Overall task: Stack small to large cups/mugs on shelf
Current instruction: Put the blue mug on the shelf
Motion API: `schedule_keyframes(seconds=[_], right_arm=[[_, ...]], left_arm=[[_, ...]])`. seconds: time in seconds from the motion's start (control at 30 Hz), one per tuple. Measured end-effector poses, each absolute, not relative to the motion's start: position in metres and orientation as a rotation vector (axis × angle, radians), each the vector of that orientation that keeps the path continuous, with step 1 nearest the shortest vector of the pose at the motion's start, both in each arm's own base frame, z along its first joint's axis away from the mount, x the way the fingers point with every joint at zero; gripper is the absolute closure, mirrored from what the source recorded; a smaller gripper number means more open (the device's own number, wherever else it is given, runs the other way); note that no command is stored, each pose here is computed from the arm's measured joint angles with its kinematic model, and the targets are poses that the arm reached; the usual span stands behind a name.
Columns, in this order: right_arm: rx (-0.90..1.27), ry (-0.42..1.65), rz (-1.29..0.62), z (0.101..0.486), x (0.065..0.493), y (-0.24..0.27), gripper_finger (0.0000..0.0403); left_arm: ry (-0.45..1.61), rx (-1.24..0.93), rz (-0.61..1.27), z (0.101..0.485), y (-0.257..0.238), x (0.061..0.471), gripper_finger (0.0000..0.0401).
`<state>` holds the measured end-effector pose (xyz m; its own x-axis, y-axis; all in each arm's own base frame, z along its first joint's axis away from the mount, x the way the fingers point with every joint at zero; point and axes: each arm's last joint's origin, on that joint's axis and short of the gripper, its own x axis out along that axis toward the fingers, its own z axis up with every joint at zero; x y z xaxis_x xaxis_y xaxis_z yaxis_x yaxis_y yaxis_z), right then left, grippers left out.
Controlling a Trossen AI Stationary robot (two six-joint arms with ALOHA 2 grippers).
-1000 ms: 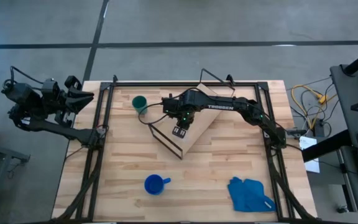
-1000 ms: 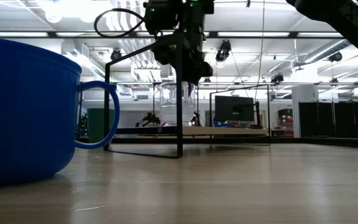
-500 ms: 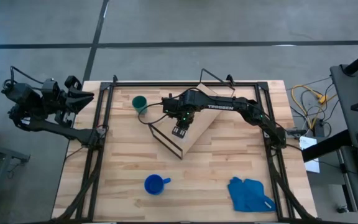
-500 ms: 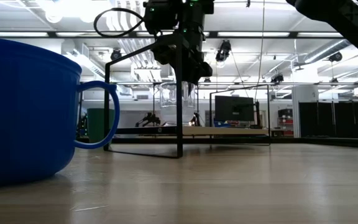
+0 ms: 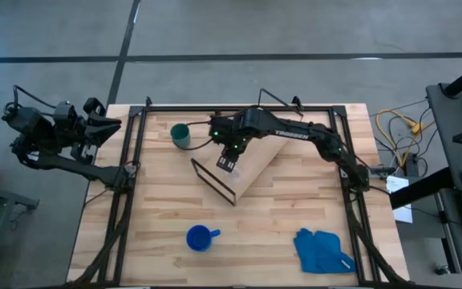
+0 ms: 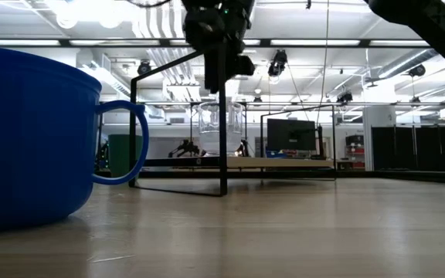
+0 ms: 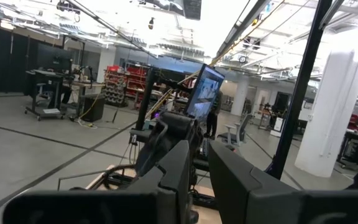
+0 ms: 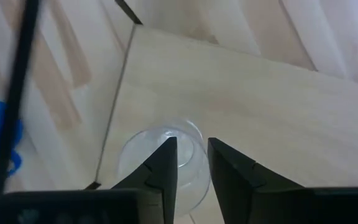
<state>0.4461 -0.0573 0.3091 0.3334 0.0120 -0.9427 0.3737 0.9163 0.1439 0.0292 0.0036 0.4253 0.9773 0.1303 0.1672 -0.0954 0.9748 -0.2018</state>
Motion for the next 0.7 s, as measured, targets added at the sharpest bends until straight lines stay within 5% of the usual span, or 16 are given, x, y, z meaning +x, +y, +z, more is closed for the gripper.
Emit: schedule_keyframes(seconds=[0.7], right_arm=[[0.365,0.910,-0.136,0.448,0.343,-0.010,0.0327]], left_arm=[[0.102,-0.307,0.122,0.407,-0.009,0.090,0.0354]])
